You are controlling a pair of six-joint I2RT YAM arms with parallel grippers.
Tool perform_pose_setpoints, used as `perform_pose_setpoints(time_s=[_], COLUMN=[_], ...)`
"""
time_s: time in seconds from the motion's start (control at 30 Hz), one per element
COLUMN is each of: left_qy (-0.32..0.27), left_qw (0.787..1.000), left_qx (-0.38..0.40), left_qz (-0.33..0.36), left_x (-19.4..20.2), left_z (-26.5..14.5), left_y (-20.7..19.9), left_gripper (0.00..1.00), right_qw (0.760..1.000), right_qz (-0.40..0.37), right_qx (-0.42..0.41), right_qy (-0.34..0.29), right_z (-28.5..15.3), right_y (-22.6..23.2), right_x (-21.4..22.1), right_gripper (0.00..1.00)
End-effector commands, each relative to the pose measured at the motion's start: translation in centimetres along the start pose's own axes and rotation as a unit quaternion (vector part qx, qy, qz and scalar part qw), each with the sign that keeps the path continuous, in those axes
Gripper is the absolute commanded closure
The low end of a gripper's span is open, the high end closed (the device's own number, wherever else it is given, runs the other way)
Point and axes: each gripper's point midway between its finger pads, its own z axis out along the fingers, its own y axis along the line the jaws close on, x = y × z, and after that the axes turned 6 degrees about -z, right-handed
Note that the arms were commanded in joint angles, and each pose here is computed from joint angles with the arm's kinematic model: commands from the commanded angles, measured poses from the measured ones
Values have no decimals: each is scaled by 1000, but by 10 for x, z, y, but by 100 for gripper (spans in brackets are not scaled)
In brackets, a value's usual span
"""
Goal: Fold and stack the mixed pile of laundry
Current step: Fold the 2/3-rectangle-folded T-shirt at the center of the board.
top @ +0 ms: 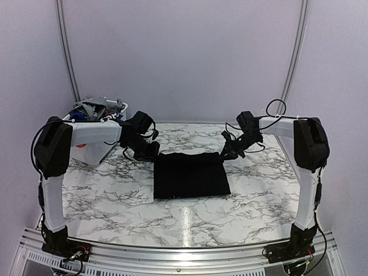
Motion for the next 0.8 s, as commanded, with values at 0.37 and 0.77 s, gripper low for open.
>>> perform_pose_setpoints(time_s=[0.37,0.77], left_qy=[13,57], left_qw=[999,998], left_qx=[35,22], left_qz=[-12,-19], left_x=[-15,44], left_z=[38,43], left_y=[-2,23], left_gripper=[100,100], right_qw=[997,999], right_qz=[39,28], right_qx=[-27,-26], right_qy=[-59,28], right_z=[1,52], right_y=[-29,-18], right_x=[-29,59], right_gripper=[100,100])
